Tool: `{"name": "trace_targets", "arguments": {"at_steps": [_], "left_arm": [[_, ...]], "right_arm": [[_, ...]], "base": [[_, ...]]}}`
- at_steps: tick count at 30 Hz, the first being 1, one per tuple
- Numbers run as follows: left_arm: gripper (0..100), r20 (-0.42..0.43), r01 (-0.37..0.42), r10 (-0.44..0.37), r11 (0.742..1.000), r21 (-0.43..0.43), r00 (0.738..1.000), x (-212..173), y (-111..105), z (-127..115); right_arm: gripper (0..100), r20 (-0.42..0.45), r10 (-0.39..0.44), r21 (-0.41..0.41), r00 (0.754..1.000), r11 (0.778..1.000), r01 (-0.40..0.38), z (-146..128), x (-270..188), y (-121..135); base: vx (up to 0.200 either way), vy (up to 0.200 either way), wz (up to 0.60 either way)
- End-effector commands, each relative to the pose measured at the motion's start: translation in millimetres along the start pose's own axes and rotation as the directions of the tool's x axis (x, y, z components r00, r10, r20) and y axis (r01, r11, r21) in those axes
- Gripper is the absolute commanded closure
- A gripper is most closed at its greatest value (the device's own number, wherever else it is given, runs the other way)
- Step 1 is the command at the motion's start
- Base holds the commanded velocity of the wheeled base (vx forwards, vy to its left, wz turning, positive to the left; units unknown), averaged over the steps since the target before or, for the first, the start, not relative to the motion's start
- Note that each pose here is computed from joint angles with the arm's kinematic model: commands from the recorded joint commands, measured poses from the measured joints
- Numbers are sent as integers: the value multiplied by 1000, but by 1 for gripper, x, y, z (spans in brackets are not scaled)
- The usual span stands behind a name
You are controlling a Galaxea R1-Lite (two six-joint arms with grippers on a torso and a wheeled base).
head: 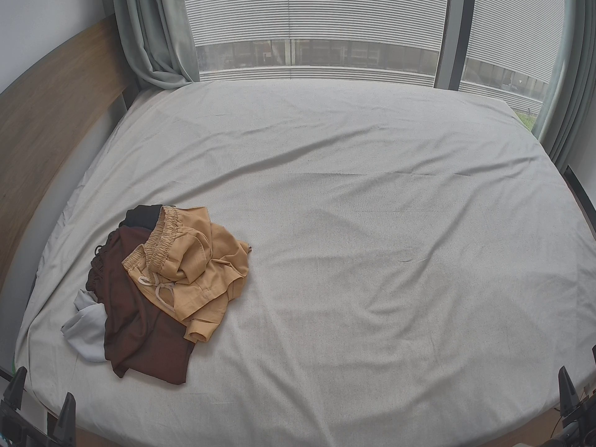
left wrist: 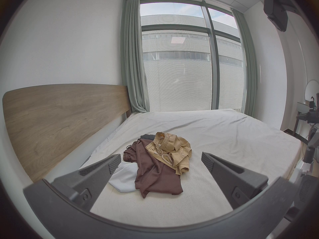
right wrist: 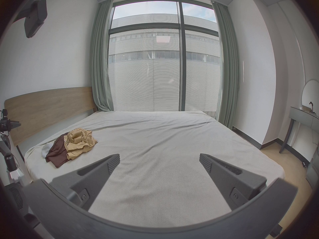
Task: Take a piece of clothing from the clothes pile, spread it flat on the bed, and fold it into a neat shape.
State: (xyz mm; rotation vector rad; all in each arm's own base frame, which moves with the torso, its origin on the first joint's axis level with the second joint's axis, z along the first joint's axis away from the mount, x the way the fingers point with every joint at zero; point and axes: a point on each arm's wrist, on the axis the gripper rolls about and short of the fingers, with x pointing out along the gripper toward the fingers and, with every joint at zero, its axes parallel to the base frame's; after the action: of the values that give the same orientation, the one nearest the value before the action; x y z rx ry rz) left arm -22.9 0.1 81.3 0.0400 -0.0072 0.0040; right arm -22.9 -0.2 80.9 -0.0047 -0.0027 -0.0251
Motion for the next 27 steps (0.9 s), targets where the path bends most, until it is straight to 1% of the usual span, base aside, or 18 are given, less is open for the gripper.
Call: {"name": "trace_targets", "arguments": {"at_steps": [1, 19, 21, 22, 23, 24, 25, 26, 27], "left_arm": [[0, -1, 1, -1, 1000, 1, 1000, 0, 0, -5], [0, 1, 13, -13, 1000, 4, 1000, 0, 0, -5], [0, 8, 34, -34, 999, -1, 999, 0, -1, -3], [0, 33, 80, -79, 996, -32, 996, -1, -1, 5], [0, 74, 136, -129, 987, -88, 989, -5, -1, 24], [0, 84, 175, -164, 973, -150, 983, -5, -1, 43], [0, 77, 181, -170, 968, -175, 982, -1, -1, 54], [0, 71, 173, -163, 970, -173, 984, 1, 0, 59], [0, 87, 154, -143, 977, -146, 986, 2, 0, 67]], "right_arm": [[0, -1, -1, -1, 1000, 1000, 1, -5, 0, 0], [0, -1, 1, -1, 1000, 1000, -1, -5, 0, 0], [0, -1, 1, -1, 1000, 1000, -1, -5, 0, 0], [0, -1, 2, -1, 1000, 1000, -2, -5, 0, 0], [0, -1, 2, -1, 1000, 1000, -2, -5, 0, 0], [0, -1, 4, -1, 1000, 1000, -4, -5, 0, 0], [0, -1, 1, -1, 1000, 1000, -1, -5, 0, 0], [0, -1, 2, -1, 1000, 1000, -2, -5, 0, 0], [0, -1, 2, 0, 1000, 1000, -2, -5, 0, 0]], "base": [[0, 0, 0], [0, 0, 0], [0, 0, 0], [0, 0, 0], [0, 0, 0], [0, 0, 0], [0, 0, 0], [0, 0, 0], [0, 0, 0]]}}
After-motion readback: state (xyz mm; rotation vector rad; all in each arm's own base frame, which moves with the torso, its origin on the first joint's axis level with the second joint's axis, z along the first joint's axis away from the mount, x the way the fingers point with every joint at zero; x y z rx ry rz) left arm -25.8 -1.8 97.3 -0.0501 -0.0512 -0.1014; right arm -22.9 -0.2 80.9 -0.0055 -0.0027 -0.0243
